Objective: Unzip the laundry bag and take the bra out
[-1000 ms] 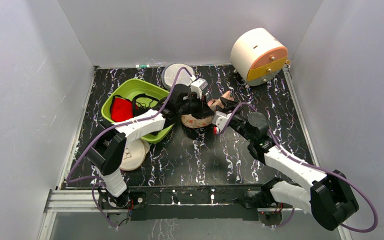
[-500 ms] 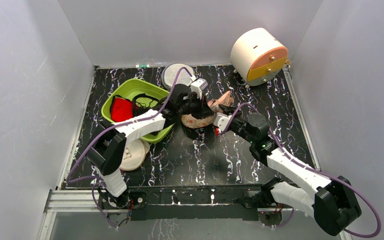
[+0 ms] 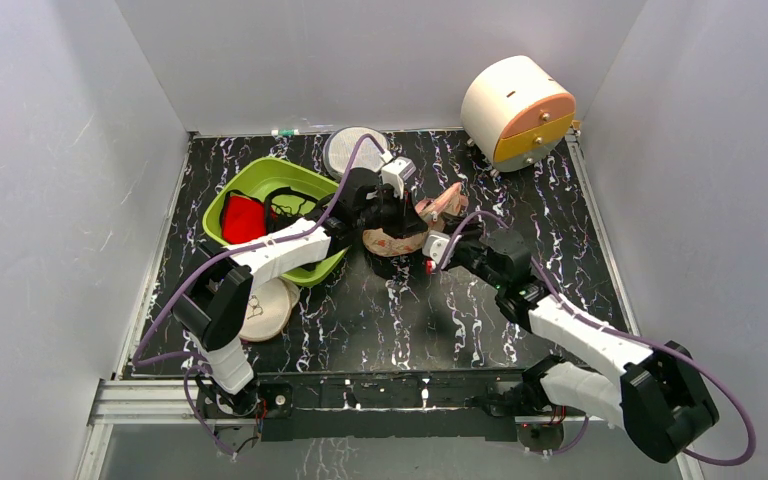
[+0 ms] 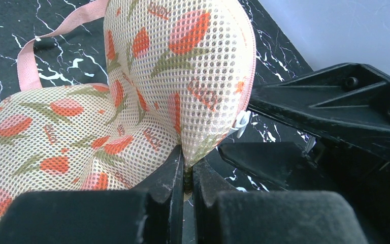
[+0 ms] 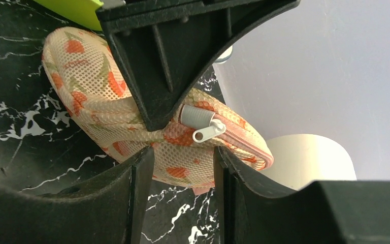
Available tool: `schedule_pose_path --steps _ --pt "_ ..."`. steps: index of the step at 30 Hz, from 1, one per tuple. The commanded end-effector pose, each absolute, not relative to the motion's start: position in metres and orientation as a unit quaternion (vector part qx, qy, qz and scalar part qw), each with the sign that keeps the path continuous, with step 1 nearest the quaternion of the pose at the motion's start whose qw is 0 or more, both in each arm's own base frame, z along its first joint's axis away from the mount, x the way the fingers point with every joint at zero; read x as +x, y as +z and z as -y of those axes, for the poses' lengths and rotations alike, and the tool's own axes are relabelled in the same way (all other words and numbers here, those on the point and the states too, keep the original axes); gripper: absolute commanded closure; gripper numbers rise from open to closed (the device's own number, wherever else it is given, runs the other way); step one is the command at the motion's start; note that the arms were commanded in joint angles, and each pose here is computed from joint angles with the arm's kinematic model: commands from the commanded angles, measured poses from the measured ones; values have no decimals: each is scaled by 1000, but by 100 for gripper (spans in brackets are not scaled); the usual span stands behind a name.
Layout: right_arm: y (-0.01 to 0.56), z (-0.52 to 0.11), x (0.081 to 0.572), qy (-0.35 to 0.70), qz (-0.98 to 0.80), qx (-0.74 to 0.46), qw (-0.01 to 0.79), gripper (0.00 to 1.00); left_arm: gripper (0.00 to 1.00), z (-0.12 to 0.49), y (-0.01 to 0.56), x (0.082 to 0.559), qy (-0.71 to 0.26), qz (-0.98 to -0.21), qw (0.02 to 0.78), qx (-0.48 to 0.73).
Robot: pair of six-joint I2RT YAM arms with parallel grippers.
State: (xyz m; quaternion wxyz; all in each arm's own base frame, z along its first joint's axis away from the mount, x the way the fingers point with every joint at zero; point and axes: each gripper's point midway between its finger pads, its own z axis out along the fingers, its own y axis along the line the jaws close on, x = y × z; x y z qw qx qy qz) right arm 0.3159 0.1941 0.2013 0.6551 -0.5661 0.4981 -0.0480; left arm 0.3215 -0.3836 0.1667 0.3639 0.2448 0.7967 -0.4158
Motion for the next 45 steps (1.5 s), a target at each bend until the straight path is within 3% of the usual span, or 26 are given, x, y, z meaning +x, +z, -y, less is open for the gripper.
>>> schedule_pose_path --steps 1,5,9,11,15,19,23,27,31,39,45 --pt "258 -195 334 -104 -443 -538 709 55 100 391 196 324 -437 -775 379 254" --pt "260 -200 336 -100 -436 -540 713 58 100 393 196 322 -442 -772 376 259" --pt "263 -204 333 -68 -449 -527 719 70 100 393 195 322 -440 -773 376 260" --pt "254 -206 327 -29 -478 -521 707 71 100 392 193 323 -437 -775 377 259" --pt "242 -193 314 60 -590 -413 691 53 100 386 189 330 -414 -783 389 255" --pt "247 -177 305 165 -691 -214 670 38 100 380 189 335 -395 -788 402 249" --pt "237 -171 309 207 -783 -60 583 40 100 383 189 332 -407 -784 397 249" --pt "221 -193 311 240 -847 -55 471 42 100 385 185 331 -412 -785 390 249" --pt "218 -208 315 311 -868 -61 382 53 100 383 182 333 -404 -789 391 248" --pt "210 -201 316 324 -868 -32 374 57 100 382 183 334 -400 -788 395 251" --pt "216 -206 316 337 -861 -49 378 66 100 383 183 333 -402 -787 394 252"
